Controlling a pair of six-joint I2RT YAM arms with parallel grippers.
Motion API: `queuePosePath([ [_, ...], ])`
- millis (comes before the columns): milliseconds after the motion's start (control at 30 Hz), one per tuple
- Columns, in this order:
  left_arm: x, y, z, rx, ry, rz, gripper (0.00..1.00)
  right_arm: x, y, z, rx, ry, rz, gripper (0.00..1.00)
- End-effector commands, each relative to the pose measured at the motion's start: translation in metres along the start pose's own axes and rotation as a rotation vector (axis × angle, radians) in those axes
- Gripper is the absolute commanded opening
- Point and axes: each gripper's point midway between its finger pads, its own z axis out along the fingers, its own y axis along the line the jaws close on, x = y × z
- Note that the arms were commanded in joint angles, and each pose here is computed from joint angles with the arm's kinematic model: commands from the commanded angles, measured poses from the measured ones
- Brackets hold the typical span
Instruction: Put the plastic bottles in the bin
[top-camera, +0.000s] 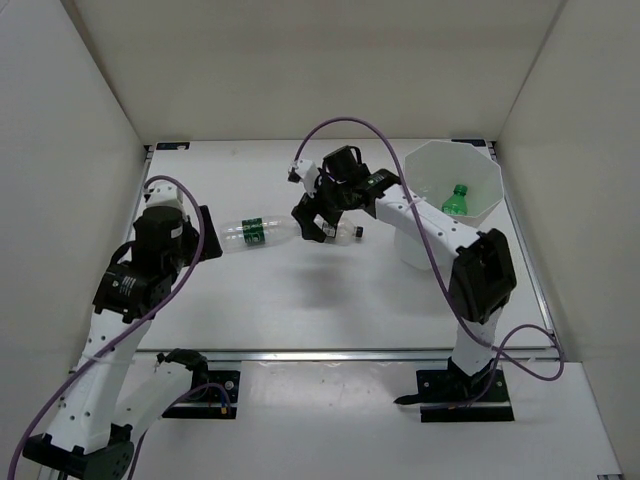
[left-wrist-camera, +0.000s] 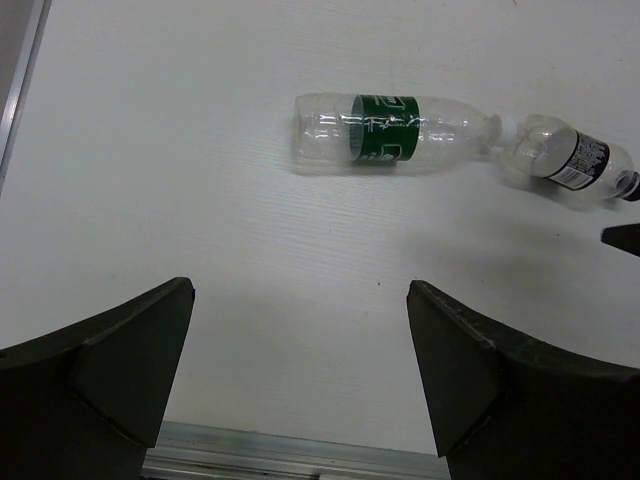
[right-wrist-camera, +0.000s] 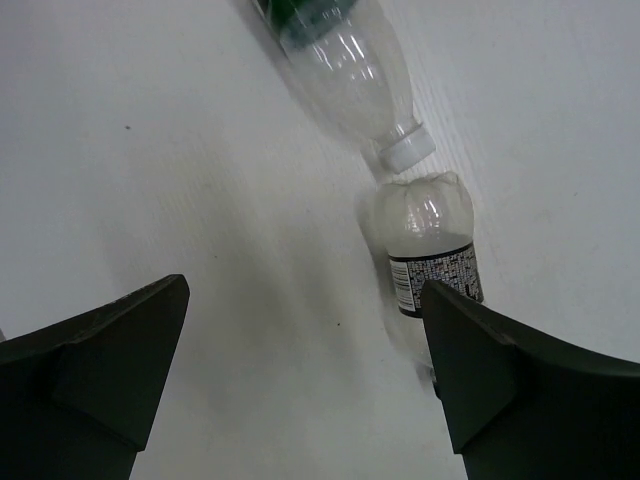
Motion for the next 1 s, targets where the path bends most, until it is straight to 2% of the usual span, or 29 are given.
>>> queuePosePath([
  [0, 0.009, 0.003, -0.011, 0.009, 0.017, -0.013, 0.99, 0.013, -0.018, 0.020, -0.053, -0.003, 0.083, 0.98],
  [133, 0.025, -0.011, -0.009, 0.099, 0.039, -0.034, 0.99, 0.041, -0.055, 0.043, 0.023, 0.069, 0.138, 0.99],
  [233, 0.041, -0.007, -0.004, 0.075, 0.090, -0.013, 0.98, 0.070, -0.065, 0.063, -0.004, 0.133, 0.153, 0.99],
  [433, 0.035, -0.003, 0.000, 0.055, 0.081, -0.001, 0.99, 0.108, -0.054, 0.086, -0.015, 0.185, 0.142, 0.99],
  [567, 0.031, -0.004, 0.003, 0.052, 0.080, 0.014, 0.99, 0.118, -0.052, 0.095, 0.026, 0.221, 0.114, 0.92],
  [667, 0.030, -0.005, 0.005, 0.050, 0.086, 0.034, 0.98, 0.116, -0.052, 0.093, 0.057, 0.221, 0.114, 0.79],
  [733, 0.030, -0.003, 0.005, 0.044, 0.086, 0.040, 0.99, 0.111, -0.051, 0.087, 0.061, 0.200, 0.131, 0.61],
  [767, 0.027, -0.003, 0.006, 0.044, 0.076, 0.038, 0.99, 0.104, -0.049, 0.083, 0.065, 0.180, 0.121, 0.57],
  [800, 0.029, -0.004, 0.006, 0.050, 0.074, 0.036, 0.99, 0.093, -0.050, 0.073, 0.088, 0.148, 0.102, 0.48],
  [867, 0.028, -0.007, 0.010, 0.063, 0.063, 0.029, 0.99, 0.080, -0.051, 0.060, 0.127, 0.105, 0.073, 0.35],
  [900, 0.027, -0.009, 0.011, 0.070, 0.057, 0.024, 0.99, 0.068, -0.045, 0.052, 0.133, 0.073, 0.052, 0.31],
  [967, 0.025, -0.011, 0.013, 0.080, 0.060, 0.035, 0.99, 0.040, -0.035, 0.032, 0.123, -0.002, 0.029, 0.29],
])
